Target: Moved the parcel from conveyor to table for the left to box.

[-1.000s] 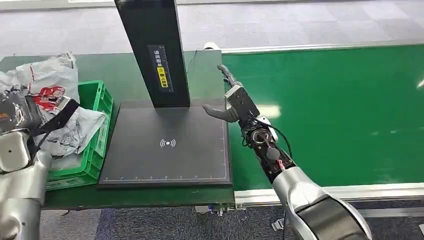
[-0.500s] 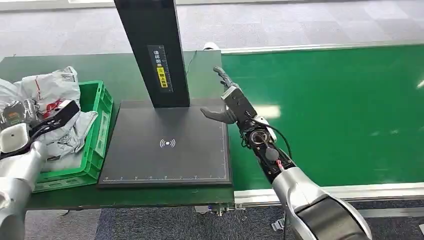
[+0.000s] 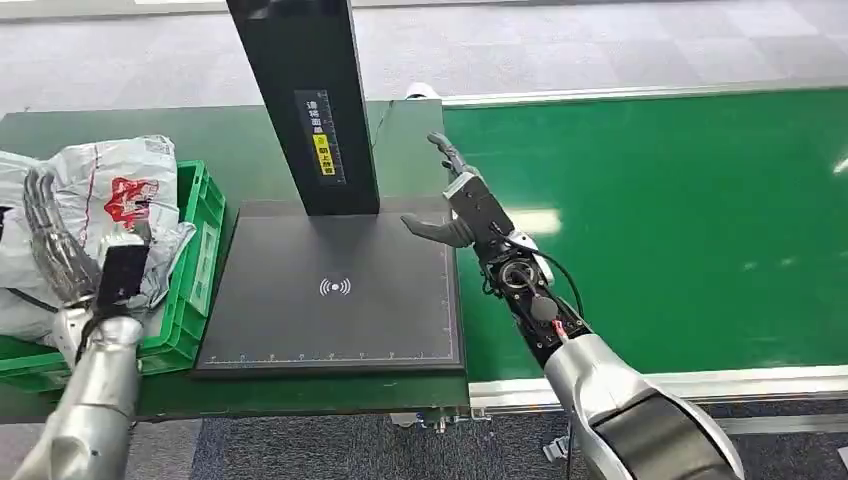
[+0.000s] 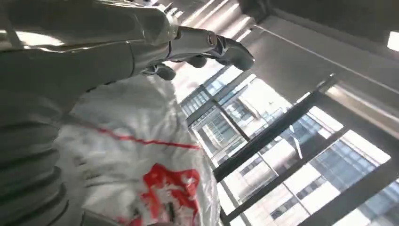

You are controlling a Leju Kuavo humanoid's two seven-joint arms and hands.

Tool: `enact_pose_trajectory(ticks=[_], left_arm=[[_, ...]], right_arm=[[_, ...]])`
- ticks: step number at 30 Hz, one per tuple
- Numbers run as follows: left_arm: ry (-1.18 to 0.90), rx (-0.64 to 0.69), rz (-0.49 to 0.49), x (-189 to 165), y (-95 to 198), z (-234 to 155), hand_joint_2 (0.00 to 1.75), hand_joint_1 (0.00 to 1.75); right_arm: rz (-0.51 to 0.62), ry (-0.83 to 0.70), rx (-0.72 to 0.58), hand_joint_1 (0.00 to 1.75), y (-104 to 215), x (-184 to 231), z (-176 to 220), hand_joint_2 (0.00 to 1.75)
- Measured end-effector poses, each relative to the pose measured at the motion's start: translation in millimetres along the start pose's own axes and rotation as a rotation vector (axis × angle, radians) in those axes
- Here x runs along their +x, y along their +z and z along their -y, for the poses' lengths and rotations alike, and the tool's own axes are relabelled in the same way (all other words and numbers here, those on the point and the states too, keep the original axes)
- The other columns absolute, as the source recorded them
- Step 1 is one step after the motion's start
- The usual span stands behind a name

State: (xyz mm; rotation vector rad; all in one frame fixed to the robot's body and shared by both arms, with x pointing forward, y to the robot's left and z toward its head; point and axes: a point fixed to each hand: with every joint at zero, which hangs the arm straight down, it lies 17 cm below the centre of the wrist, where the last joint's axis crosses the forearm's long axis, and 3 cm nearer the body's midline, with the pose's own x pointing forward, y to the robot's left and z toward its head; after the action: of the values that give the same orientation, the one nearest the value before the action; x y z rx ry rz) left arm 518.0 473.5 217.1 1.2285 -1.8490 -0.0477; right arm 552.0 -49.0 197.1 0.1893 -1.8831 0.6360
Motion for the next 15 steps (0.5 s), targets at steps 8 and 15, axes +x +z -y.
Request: enact_pose_trajectory(ticks=[8, 15], left_arm=[[0.047, 0.013, 0.04, 21.5, 24.6, -0.4, 0.0, 0.0], [0.343, 0.039, -0.026, 44.9, 78.3, -8.6, 1.75, 0.0]], right_arm=[[0.001, 0.0, -0.002, 0.0, 0.5, -0.4, 1.3, 1.75], [0.001, -0.056, 0.025, 0.0, 3.3, -0.2, -6.0, 1.75]])
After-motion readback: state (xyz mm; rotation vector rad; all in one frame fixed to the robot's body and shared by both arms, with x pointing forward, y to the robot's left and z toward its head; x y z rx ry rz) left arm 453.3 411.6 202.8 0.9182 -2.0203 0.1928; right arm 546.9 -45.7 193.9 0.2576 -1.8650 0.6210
